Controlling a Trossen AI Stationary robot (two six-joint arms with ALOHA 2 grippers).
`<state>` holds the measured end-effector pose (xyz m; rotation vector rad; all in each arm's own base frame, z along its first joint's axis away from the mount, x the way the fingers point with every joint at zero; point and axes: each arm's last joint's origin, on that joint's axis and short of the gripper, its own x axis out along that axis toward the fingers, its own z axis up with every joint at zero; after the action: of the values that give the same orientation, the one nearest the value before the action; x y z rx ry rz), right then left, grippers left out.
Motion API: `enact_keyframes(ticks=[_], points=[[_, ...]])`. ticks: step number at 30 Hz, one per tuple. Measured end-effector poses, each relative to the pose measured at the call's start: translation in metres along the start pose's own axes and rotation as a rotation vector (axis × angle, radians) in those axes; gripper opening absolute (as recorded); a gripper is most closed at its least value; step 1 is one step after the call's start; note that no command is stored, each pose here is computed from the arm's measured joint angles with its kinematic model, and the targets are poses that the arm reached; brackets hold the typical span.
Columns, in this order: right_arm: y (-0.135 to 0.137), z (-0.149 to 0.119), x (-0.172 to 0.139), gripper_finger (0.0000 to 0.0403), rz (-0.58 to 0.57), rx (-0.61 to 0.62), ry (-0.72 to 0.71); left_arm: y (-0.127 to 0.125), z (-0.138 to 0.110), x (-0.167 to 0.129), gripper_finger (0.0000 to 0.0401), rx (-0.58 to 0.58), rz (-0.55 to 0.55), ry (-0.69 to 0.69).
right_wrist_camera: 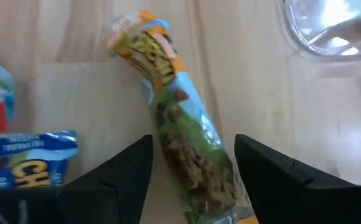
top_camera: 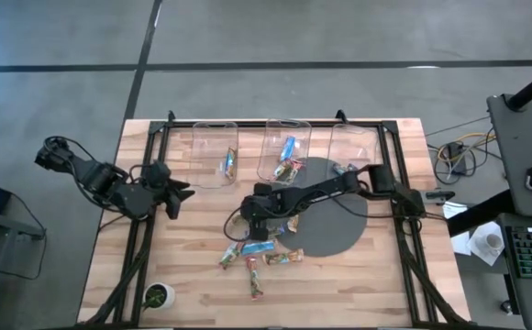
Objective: Pick and place Granola Bars by type
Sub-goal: Put the yellow granola bar into the left transparent bin
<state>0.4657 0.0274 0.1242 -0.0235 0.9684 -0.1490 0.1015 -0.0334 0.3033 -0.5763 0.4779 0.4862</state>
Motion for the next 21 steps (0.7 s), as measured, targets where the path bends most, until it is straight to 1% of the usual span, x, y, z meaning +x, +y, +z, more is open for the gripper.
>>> enact_keyframes(ticks=[9, 12, 16, 21], points=[[-0.0003, -0.0013, -0.0002, 0.0219, -0.001, -0.002, 0.015, 0.0031, -0.0074, 0.0060, 0.0142, -0.031, 0.017, 0.011], [-0.0006, -0.0033, -0.0009, 0.0212, -0.003, 0.001, 0.040, 0.0035, -0.0074, 0.0057, 0.0142, -0.033, 0.015, 0.010], [-0.0005, -0.0054, -0.0019, 0.0181, 0.012, 0.036, 0.068, 0.0045, -0.0069, 0.0046, 0.0142, -0.036, 0.011, 0.007], [-0.0003, -0.0040, -0.0053, 0.0127, 0.018, 0.131, 0.075, 0.0056, -0.0063, 0.0033, 0.0142, -0.033, 0.007, 0.002]])
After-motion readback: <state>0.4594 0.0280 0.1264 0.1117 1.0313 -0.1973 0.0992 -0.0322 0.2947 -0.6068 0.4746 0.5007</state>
